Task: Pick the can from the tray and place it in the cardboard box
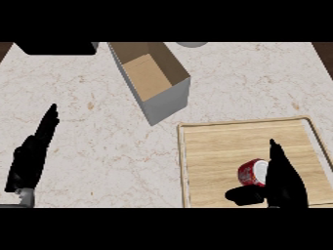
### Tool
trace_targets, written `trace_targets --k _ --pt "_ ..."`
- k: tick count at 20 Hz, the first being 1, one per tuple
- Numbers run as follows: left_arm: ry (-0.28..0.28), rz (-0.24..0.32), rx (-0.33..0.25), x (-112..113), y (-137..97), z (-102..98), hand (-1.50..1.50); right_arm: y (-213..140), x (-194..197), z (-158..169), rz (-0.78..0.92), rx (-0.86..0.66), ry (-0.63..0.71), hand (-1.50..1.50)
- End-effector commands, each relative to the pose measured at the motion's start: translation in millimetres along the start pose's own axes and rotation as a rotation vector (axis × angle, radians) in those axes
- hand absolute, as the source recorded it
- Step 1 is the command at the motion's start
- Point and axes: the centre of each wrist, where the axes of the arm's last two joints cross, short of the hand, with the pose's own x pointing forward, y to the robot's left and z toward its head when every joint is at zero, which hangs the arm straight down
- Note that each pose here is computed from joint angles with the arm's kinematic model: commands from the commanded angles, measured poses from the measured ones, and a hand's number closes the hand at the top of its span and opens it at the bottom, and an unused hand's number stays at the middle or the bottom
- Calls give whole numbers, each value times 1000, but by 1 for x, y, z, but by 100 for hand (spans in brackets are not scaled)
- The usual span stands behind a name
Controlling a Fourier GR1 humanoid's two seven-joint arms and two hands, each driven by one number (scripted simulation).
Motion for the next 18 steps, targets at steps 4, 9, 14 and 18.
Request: trace_targets --k 4,9,14,18 --pt "-3 5 4 -9 3 -7 0 13 -8 -7 -29 62 134 150" --pt "10 6 1 -15 -13 0 0 9 2 -16 70 -113 101 150" --pt "6 -4 -2 -6 -3 6 0 4 5 -16 121 -221 100 150" --pt "-32 -14 -19 -1 -2 -7 0 4 17 -66 337 -156 -249 150"
